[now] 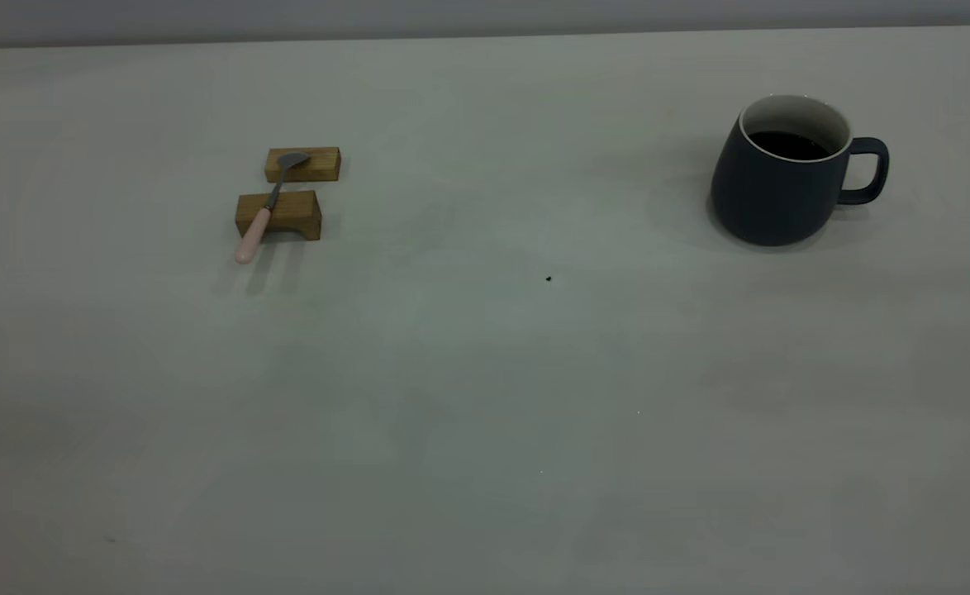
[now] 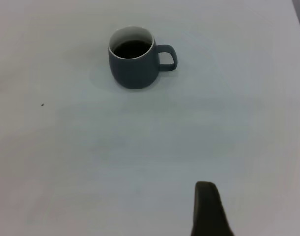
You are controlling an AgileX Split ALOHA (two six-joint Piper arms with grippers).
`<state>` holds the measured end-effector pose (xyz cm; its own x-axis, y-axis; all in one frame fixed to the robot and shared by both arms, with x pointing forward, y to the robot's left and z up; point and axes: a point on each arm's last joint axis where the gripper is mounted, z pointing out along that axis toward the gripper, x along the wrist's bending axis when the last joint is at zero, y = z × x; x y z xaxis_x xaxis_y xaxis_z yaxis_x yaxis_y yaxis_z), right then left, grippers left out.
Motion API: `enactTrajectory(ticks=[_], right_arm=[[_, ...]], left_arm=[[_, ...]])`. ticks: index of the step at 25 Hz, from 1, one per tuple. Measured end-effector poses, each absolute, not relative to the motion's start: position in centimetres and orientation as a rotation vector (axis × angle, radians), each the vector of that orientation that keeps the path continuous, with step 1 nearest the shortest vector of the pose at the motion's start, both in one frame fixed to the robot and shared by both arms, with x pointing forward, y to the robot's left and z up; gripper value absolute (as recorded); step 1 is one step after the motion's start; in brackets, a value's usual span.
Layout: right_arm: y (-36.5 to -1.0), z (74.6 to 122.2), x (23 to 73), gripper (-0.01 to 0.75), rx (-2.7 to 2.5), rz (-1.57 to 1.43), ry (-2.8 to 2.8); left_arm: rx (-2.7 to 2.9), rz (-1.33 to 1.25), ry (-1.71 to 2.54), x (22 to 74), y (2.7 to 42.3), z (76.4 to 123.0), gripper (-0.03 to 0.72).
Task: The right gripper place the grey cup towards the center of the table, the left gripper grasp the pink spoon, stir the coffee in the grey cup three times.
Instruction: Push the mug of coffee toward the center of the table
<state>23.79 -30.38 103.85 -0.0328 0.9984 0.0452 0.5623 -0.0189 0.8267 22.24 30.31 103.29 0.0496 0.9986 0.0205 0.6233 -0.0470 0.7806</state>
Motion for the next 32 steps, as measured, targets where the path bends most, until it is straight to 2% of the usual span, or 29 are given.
enactTrajectory(ticks=[3, 7, 10, 17, 25, 32], right_arm=[[-30.1, 104.1, 24.7, 0.526, 1.653, 0.886, 1.715], [-29.6, 105.3, 28.1, 0.574, 1.585, 0.806, 1.819], [-28.9, 105.6, 32.0, 0.607, 1.521, 0.751, 1.922], [-27.1, 104.2, 42.9, 0.592, 1.397, 0.615, 2.166], [-25.1, 98.4, 55.0, 0.591, 1.148, 0.458, 2.481], [-25.0, 90.9, 62.6, 0.59, 0.689, 0.291, 2.761]], left_arm=[[1.735, 0.807, 1.635, 22.2, 30.3, 103.3, 0.436], [1.735, 0.807, 1.635, 22.2, 30.3, 103.3, 0.436], [1.735, 0.807, 1.635, 22.2, 30.3, 103.3, 0.436], [1.735, 0.807, 1.635, 22.2, 30.3, 103.3, 0.436], [1.735, 0.807, 1.635, 22.2, 30.3, 103.3, 0.436], [1.735, 0.807, 1.635, 22.2, 30.3, 103.3, 0.436]])
